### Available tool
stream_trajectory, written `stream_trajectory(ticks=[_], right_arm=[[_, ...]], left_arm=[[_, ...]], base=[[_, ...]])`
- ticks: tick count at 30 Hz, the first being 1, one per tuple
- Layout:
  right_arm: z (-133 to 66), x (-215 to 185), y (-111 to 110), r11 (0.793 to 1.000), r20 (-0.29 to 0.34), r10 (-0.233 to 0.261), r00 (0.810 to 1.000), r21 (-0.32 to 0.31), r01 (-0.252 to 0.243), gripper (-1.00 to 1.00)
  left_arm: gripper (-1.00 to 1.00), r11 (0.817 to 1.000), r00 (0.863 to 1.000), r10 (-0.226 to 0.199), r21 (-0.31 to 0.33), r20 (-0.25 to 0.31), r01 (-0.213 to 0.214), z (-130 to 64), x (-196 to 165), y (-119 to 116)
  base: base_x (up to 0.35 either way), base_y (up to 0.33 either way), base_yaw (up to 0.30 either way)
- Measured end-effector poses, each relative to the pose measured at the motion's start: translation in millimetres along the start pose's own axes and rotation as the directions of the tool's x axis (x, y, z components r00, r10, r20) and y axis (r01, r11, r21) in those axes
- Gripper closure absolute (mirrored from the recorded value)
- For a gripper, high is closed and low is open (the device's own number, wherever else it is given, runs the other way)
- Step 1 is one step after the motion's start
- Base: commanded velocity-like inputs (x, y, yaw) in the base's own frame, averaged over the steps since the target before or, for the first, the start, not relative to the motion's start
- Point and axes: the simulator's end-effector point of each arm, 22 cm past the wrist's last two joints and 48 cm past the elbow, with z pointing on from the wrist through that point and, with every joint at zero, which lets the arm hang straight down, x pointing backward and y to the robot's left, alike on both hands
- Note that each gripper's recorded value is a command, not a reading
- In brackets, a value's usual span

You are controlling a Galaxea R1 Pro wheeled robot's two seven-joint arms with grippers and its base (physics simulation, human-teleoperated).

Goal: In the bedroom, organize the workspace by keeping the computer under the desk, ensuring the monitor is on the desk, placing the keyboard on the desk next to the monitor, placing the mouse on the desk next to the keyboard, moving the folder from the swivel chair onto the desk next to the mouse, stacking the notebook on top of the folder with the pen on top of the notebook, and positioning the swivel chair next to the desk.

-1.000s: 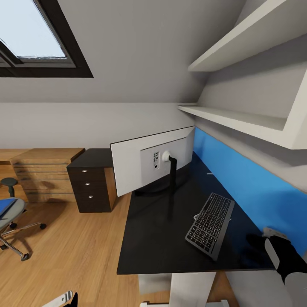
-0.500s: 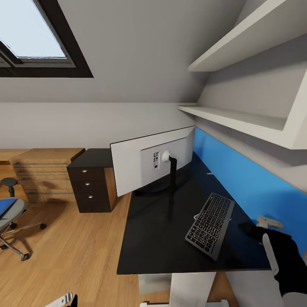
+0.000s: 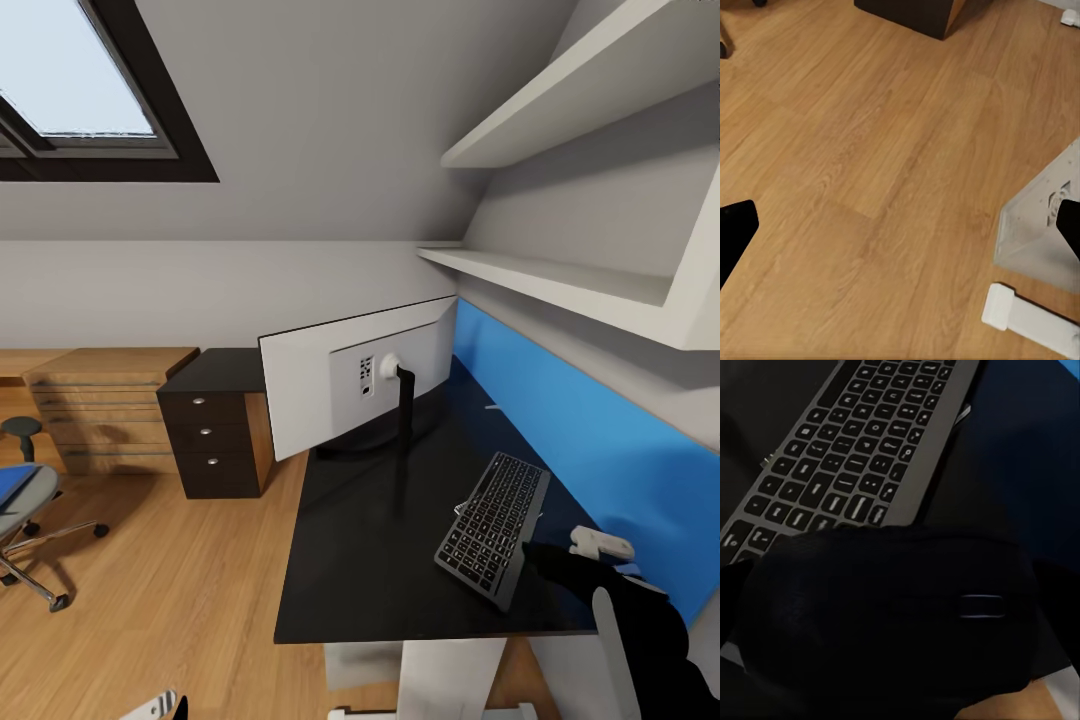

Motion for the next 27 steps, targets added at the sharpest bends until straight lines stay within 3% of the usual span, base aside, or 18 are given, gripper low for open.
stream_trajectory(ticks=[8, 23, 27], right_arm=[[0.3, 7, 30, 0.999, -0.007, 0.004, 1.0, -0.048, -0.004, 1.0], [0.3, 8, 31, 0.999, -0.008, 0.005, 1.0, -0.047, -0.005, 1.0], [0.0, 9, 41, 0.998, -0.009, -0.015, 1.0, -0.064, 0.015, 1.0]], left_arm=[[-1.0, 1.0, 1.0, 0.001, 0.002, -0.002, -0.001, 0.0, 1, -1], [-1.0, 1.0, 1.0, 0.001, 0.001, -0.001, -0.001, 0.1, 1, -1], [-1.0, 1.0, 1.0, -0.001, 0.0, -0.001, 0.001, 0.2, 0, -1]], base=[[-0.264, 0.054, 0.0], [-0.333, 0.124, 0.0], [-0.299, 0.2, 0.0]])
